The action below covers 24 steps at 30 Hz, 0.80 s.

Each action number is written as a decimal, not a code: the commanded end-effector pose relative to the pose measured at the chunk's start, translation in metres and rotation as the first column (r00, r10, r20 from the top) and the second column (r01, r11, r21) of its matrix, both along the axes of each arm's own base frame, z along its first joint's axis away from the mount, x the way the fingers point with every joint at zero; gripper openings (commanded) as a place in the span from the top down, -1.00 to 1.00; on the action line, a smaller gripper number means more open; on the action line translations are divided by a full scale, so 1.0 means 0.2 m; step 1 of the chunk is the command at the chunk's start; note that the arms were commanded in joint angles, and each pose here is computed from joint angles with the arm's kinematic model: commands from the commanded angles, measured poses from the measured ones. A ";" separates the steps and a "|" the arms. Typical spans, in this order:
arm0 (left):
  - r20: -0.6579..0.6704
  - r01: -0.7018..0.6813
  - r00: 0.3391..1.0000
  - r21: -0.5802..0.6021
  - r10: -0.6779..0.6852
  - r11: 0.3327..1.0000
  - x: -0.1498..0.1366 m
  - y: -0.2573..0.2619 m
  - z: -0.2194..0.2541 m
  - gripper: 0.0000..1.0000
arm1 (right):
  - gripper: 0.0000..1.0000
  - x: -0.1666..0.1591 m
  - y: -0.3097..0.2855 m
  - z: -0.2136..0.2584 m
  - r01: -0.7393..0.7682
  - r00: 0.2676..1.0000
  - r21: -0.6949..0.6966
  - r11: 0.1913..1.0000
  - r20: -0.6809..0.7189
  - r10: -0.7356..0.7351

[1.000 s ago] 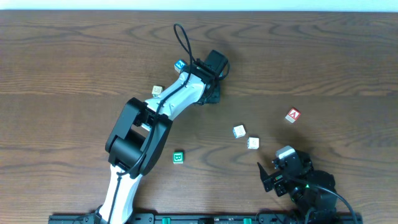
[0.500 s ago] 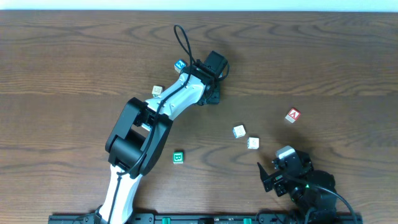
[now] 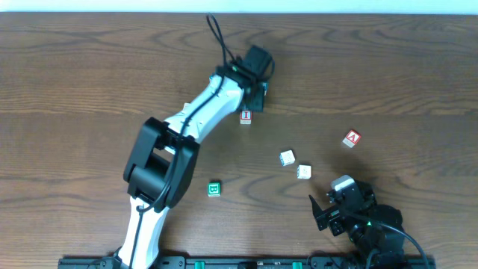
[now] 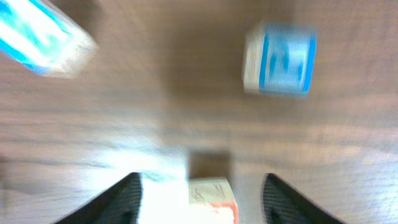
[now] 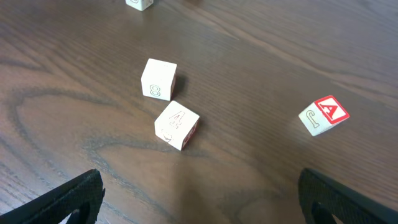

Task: Spell out Ai2
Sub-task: 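Move the left gripper to the blue '2' block and grasp it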

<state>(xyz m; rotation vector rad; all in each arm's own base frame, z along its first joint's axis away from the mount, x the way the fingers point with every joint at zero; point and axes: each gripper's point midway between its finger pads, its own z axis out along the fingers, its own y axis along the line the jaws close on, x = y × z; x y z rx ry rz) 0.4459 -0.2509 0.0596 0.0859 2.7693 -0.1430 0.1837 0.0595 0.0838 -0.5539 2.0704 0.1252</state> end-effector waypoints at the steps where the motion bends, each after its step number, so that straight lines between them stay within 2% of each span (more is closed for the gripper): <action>1: 0.176 -0.174 0.971 0.044 0.164 0.984 0.18 0.17 0.27 -0.16 | -0.98 0.00 0.00 -0.03 -0.007 1.000 -0.006 1.000 -0.006 0.007; 4: 0.222 -0.306 0.929 0.007 0.297 0.952 0.27 0.26 0.28 -0.19 | -0.98 0.00 0.00 -0.03 -0.007 1.000 -0.006 1.000 -0.006 0.007; 9: 0.173 -0.400 0.898 -0.065 0.405 0.914 0.35 0.33 0.15 -0.06 | -0.99 0.00 0.00 -0.03 -0.007 1.000 -0.006 1.000 -0.006 0.007; 14: 0.117 -0.468 0.873 -0.076 0.474 0.880 0.35 0.37 0.03 -0.18 | -0.98 0.00 0.00 -0.03 -0.007 1.000 -0.006 1.000 -0.006 0.007; 18: 0.062 -0.494 0.864 -0.090 0.500 0.865 0.33 0.33 -0.06 -0.18 | -0.99 0.00 0.00 -0.03 -0.006 1.000 -0.006 1.000 -0.007 0.006; 24: -0.006 -0.590 0.806 -0.094 0.592 0.802 0.28 0.34 -0.15 -0.21 | -0.99 0.00 0.00 -0.03 -0.006 1.000 -0.006 1.000 -0.007 0.006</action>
